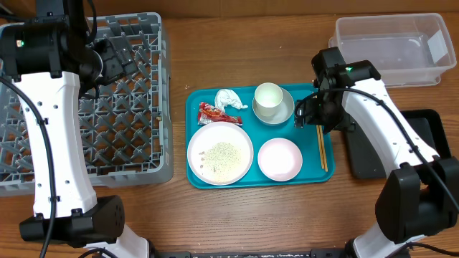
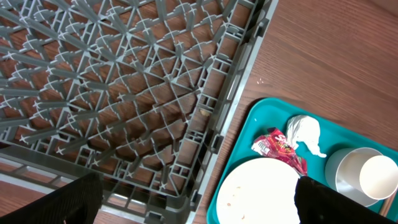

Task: Sort waste into correct bins and load items into the dishwasher
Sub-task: 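Move the right gripper to the wooden chopsticks at the tray's right edge, then grasp one wooden chopstick with the right gripper and lift it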

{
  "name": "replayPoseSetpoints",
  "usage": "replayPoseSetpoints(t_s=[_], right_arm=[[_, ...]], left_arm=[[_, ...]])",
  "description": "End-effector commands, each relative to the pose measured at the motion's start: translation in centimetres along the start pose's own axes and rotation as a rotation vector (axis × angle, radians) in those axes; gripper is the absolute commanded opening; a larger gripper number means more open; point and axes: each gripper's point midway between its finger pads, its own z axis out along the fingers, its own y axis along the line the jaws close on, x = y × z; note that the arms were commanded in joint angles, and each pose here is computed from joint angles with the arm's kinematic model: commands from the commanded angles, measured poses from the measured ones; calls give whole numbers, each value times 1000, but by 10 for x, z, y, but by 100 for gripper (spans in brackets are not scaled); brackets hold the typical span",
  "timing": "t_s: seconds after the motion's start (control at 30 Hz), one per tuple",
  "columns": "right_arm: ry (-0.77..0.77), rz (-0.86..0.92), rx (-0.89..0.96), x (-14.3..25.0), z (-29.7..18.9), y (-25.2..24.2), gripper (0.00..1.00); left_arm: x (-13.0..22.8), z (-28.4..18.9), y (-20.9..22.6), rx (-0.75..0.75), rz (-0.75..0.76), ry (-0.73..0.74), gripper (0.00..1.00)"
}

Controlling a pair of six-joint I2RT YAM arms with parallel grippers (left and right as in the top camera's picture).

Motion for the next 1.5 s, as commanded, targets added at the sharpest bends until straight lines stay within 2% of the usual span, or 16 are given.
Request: replayPoseSetpoints(t_s=[0.0,0.17,0.23,0.27,0.3,0.4,0.63,0.7,1.07,1.33,1.47], right_arm=[[-28,10,17,-4,-4,-4,100],[-70,14,16,-15,-4,-4,98],[-87,14,9,-18,0,-3,81],[-89,15,8,-19,1,-3,77],[-89,15,8,-17,8,-3,68],[-85,-2,10,-14,22,-4,54],[-92,-10,14,-11,38,-6,41],[-113,-11,23,-14,44,-8,33],[-147,-109,46,-16,63,-13,33],[-186,-72,15,-29,63,-19,23],[-178,-70,-24,-28,64,-14,23]], left_arm=[[-2,2,2,-8,-17,-1,100],[-2,2,2,-8,-17,-1,100],[-2,2,2,-8,-17,-1,100],[-2,2,2,-8,-17,-1,100],[-2,2,2,-8,-17,-1,100],[-2,2,2,-8,-17,-1,100],[-2,2,2,-8,-17,-1,100],[-2,2,2,-8,-17,-1,100],[-2,2,2,-8,-17,-1,100],[-2,2,2,-8,-17,-1,100],[-2,2,2,-8,-17,-1,100]])
